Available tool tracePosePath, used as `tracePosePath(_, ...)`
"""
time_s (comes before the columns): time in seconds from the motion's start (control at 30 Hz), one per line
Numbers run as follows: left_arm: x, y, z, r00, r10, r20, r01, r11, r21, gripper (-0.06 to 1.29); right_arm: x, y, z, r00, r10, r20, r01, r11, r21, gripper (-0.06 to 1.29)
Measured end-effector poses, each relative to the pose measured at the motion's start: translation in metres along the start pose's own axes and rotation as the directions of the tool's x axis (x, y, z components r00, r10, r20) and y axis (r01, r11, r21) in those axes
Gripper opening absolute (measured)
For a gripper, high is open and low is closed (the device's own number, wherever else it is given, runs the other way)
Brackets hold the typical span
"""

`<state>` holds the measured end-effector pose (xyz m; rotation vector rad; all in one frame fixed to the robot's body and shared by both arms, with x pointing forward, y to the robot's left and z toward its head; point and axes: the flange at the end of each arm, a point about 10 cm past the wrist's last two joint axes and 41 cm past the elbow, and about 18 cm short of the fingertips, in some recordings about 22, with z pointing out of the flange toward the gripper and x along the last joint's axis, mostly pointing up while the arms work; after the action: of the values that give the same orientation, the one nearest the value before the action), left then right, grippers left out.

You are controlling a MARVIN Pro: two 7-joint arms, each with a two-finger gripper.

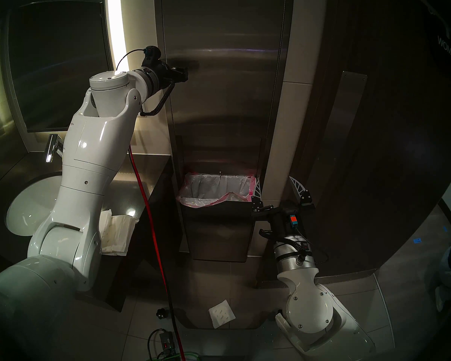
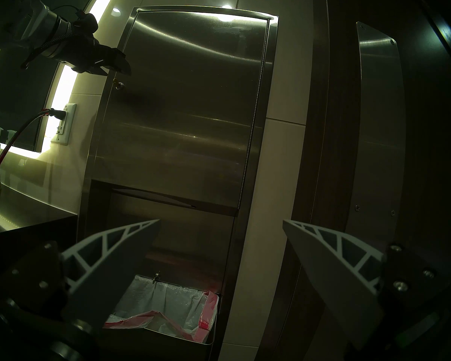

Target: Twist key and close towel dispenser

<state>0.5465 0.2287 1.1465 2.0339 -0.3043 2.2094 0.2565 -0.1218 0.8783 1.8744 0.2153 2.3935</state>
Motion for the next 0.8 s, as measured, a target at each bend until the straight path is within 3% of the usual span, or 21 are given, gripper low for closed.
tracePosePath(0.1, 0.002, 0.0009, -0.0014, 1.0, -0.003, -0.001, 0.003, 1.0, -0.005, 1.07, 0.0, 0.0, 0.0, 1.0, 0.0, 0.0, 0.0, 1.0, 0.0, 1.23)
tracePosePath(0.33, 0.0022, 0.0023, -0.0039, 1.0, -0.005, 0.001, 0.005, 1.0, -0.009, 1.21, -0.0001, 0.0, -0.0001, 1.0, 0.0, 0.001, 0.0, 1.0, 0.0, 1.23)
tracePosePath(0.8, -0.0058, -0.0012, -0.0019, 1.0, -0.012, 0.008, 0.012, 1.0, -0.024, 1.21, -0.0003, 0.0, -0.0002, 1.0, -0.001, 0.004, 0.001, 1.0, 0.001, 1.23)
